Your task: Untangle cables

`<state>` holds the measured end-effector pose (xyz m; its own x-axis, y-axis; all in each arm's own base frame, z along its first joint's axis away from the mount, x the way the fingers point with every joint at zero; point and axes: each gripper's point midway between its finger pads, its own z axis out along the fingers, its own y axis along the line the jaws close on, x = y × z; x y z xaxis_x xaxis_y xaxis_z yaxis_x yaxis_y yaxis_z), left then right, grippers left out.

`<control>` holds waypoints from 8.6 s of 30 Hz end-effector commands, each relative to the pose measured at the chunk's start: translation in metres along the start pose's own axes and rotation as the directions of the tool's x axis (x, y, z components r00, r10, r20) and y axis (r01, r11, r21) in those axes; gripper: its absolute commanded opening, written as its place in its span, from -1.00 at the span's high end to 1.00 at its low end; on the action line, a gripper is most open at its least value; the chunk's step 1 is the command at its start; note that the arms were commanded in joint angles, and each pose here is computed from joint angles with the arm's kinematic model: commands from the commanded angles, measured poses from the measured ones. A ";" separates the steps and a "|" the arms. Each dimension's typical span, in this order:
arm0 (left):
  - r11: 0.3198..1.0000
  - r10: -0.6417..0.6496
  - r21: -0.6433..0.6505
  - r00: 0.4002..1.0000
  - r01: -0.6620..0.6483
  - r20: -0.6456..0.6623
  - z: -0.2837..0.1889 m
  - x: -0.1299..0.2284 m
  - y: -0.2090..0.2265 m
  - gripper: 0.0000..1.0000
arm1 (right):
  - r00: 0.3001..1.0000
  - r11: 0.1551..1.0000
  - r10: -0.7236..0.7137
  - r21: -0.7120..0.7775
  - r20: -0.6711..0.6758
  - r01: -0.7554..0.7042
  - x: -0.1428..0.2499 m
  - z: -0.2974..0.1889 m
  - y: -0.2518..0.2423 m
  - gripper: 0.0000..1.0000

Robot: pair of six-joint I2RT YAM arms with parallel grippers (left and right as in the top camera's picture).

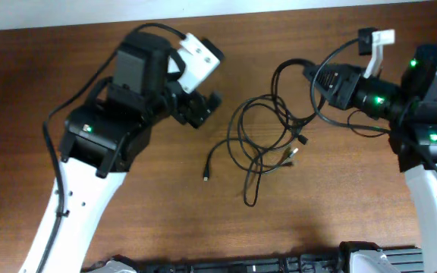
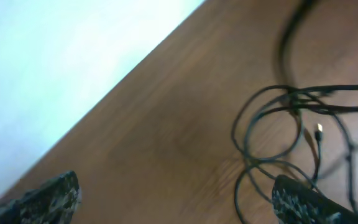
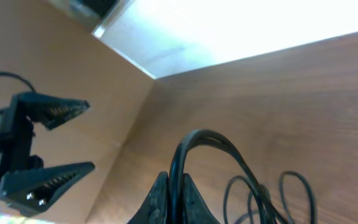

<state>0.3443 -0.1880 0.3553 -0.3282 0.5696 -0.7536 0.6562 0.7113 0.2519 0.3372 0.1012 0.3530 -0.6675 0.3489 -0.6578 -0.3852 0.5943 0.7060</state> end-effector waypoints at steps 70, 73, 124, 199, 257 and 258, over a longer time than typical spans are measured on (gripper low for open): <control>0.842 -0.497 -0.200 0.865 0.501 0.072 -0.024 0.029 0.090 -0.98 | 0.696 0.731 0.317 0.634 -0.644 0.253 0.166 -0.007 -0.246 0.38; 0.842 -0.497 -0.200 0.865 0.501 0.072 -0.024 0.029 0.090 -0.98 | 0.698 0.736 0.315 0.630 -0.643 0.248 0.166 -0.006 -0.245 0.92; 0.842 -0.497 -0.200 0.865 0.501 0.072 -0.024 0.029 0.090 -0.98 | 0.212 0.509 -0.835 0.566 0.507 0.649 -0.245 -0.169 0.258 0.92; 0.614 0.335 0.650 0.893 -0.448 0.299 0.024 -0.009 -0.168 1.00 | 0.428 0.580 -0.813 0.611 0.395 0.539 -0.239 -0.154 0.199 0.92; 0.846 0.134 0.499 0.980 -0.189 0.145 0.007 0.000 -0.060 1.00 | 0.752 -0.276 0.042 0.731 0.658 -0.624 -0.082 -0.467 -0.249 0.92; 0.846 0.134 0.499 0.980 -0.189 0.145 0.007 0.000 -0.060 1.00 | 0.746 -0.288 0.067 0.728 0.663 -0.621 -0.076 -0.469 -0.257 0.92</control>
<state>0.3071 -0.2338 0.3345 -0.1290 0.5984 -0.7908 0.9581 0.2808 0.0561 0.1820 -0.4147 0.3604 -0.1195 0.7389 -0.6632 0.9916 0.1224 -0.0424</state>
